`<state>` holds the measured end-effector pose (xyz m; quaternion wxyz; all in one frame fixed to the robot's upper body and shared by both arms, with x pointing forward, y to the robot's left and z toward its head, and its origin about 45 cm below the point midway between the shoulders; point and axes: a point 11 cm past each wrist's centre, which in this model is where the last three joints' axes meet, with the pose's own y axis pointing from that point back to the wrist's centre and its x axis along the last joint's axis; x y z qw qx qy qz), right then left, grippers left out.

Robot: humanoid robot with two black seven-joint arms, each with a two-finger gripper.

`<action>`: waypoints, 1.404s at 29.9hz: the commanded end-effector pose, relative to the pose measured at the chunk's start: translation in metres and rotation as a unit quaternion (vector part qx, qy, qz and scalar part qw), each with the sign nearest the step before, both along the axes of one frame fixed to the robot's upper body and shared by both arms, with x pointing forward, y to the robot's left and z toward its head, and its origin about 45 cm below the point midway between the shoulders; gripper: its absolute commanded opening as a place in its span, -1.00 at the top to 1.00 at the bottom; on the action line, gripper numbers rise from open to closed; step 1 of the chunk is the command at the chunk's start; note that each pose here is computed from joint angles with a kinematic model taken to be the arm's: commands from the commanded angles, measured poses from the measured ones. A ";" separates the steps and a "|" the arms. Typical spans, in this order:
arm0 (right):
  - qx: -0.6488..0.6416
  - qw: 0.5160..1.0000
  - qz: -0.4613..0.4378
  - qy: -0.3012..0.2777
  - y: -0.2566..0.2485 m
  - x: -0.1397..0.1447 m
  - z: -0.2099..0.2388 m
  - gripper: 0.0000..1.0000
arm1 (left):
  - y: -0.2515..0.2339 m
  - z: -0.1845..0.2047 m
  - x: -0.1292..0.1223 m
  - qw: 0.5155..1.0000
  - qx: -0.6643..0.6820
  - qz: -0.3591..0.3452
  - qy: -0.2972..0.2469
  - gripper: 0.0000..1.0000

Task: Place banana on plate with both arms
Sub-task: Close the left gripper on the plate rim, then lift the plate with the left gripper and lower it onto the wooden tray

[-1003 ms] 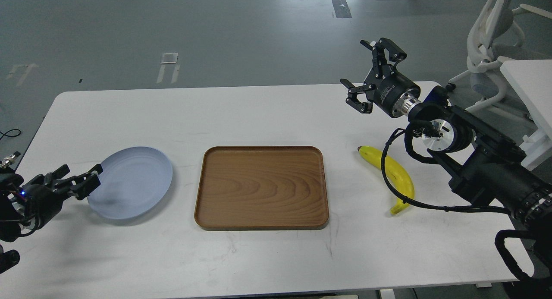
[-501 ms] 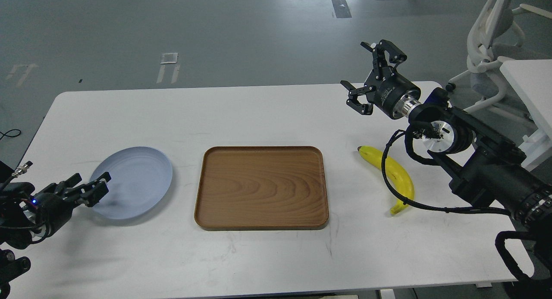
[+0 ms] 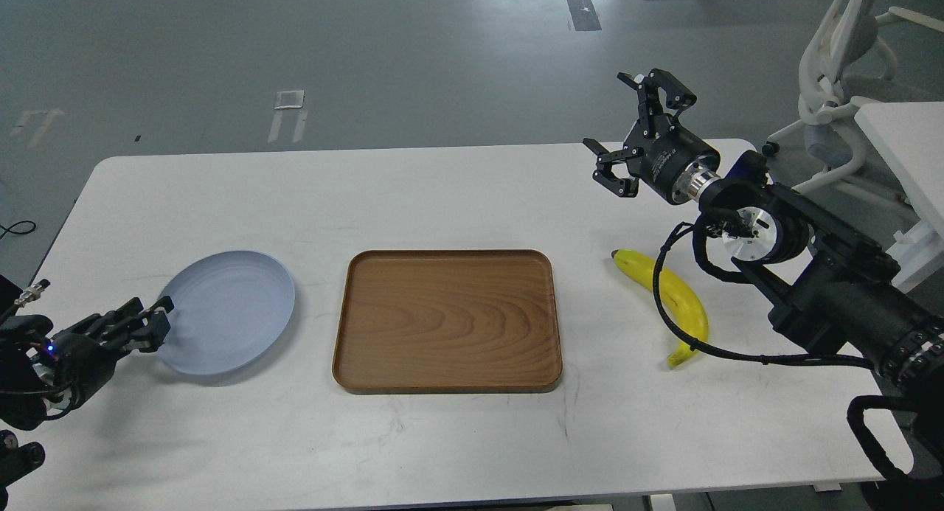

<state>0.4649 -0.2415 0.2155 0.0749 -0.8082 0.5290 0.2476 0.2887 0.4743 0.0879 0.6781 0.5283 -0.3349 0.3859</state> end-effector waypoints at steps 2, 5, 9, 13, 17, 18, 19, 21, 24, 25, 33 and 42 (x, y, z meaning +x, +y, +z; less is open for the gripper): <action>0.000 1.000 0.000 0.000 0.000 0.000 0.000 -1.00 | -0.001 -0.001 -0.001 1.000 0.001 -0.001 -0.002 0.13; 0.000 1.000 0.000 0.000 0.000 0.000 0.000 -1.00 | -0.001 -0.001 -0.001 1.000 0.001 -0.002 -0.001 0.30; 0.000 1.000 0.000 0.000 0.000 0.000 0.000 -1.00 | -0.001 -0.001 -0.001 1.000 0.000 -0.002 0.001 0.69; 0.000 1.000 0.000 0.000 0.000 0.000 0.000 -1.00 | 0.000 -0.002 -0.003 1.000 0.001 -0.001 0.004 0.92; 0.001 1.000 -0.001 -0.001 0.000 0.000 0.000 -1.00 | 0.000 -0.002 -0.003 1.000 0.001 -0.001 0.004 1.00; 0.002 1.000 -0.001 -0.002 0.001 0.000 0.001 -1.00 | 0.000 -0.002 -0.003 1.000 0.001 -0.001 0.004 1.00; 0.001 1.000 -0.001 -0.002 0.000 0.000 0.001 -1.00 | 0.000 -0.002 -0.003 1.000 0.000 0.000 0.003 1.00; 0.001 1.000 -0.002 -0.002 0.000 0.000 0.001 -1.00 | -0.001 -0.001 -0.002 1.000 -0.002 0.001 0.001 1.00; 0.002 1.000 -0.002 -0.003 0.000 0.001 0.002 -1.00 | -0.005 0.005 0.007 1.000 -0.009 -0.001 -0.009 1.00; 0.002 1.000 -0.002 -0.003 0.000 0.001 0.002 -1.00 | -0.005 0.007 0.008 1.000 -0.009 -0.001 -0.012 1.00; 0.007 1.000 -0.004 -0.025 0.001 0.012 0.025 -1.00 | -0.057 0.050 0.051 0.994 -0.077 -0.048 -0.067 1.00; 0.008 0.999 -0.012 -0.038 0.001 0.020 0.040 -1.00 | -0.142 0.067 0.073 0.978 -0.130 -0.151 -0.065 1.00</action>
